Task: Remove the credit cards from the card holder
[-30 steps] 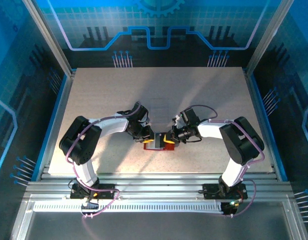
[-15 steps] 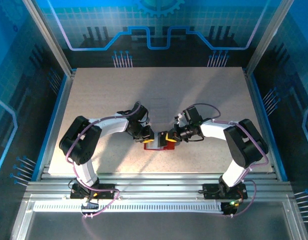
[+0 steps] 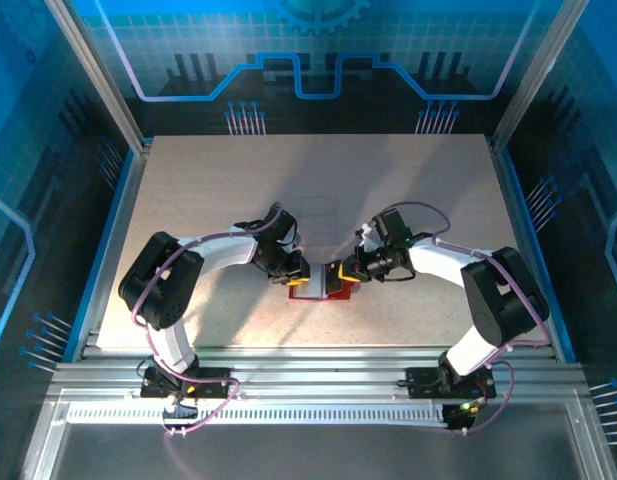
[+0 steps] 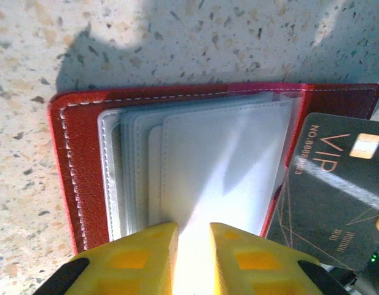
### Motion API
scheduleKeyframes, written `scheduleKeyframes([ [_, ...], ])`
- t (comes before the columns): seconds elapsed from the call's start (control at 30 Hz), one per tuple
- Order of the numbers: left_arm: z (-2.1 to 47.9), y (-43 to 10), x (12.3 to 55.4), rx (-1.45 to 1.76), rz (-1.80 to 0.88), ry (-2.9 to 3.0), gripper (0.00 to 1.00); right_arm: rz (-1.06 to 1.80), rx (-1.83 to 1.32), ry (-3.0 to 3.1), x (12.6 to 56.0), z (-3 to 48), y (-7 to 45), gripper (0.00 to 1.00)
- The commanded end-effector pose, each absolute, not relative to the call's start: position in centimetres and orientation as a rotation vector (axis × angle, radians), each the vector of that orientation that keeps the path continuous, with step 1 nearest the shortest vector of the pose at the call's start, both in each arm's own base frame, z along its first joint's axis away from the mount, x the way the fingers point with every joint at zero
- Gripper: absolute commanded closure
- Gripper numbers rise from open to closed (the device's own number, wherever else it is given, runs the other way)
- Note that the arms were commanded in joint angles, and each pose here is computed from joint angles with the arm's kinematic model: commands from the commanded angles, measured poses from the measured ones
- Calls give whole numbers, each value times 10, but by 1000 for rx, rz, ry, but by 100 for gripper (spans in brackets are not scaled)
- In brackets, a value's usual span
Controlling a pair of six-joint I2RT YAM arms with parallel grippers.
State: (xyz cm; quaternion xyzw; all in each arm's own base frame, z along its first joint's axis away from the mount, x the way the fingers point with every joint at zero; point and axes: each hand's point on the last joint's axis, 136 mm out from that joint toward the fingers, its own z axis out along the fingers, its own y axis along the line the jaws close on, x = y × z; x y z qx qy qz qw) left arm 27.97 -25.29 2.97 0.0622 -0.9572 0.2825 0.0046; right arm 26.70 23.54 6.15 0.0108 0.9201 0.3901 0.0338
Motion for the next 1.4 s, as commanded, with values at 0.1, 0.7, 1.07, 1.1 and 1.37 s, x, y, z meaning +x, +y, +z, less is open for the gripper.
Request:
scheduleKeyframes([
  [0.1,73,-267,300,149,1044,-3034,77,1133,-111,2780,280,95,227,100],
  [0.7,124,-225,325,245,1306,-3076,72,641,-1379,2367,285,161,230,100],
  [1.07,140,-157,333,326,1236,-3153,68,324,-1909,2284,317,164,227,100],
  [1.1,141,-153,334,349,1236,-3156,68,317,-1936,2265,320,167,229,100],
  [1.37,151,-138,328,299,1097,-3193,67,204,-2107,2139,347,170,242,100],
])
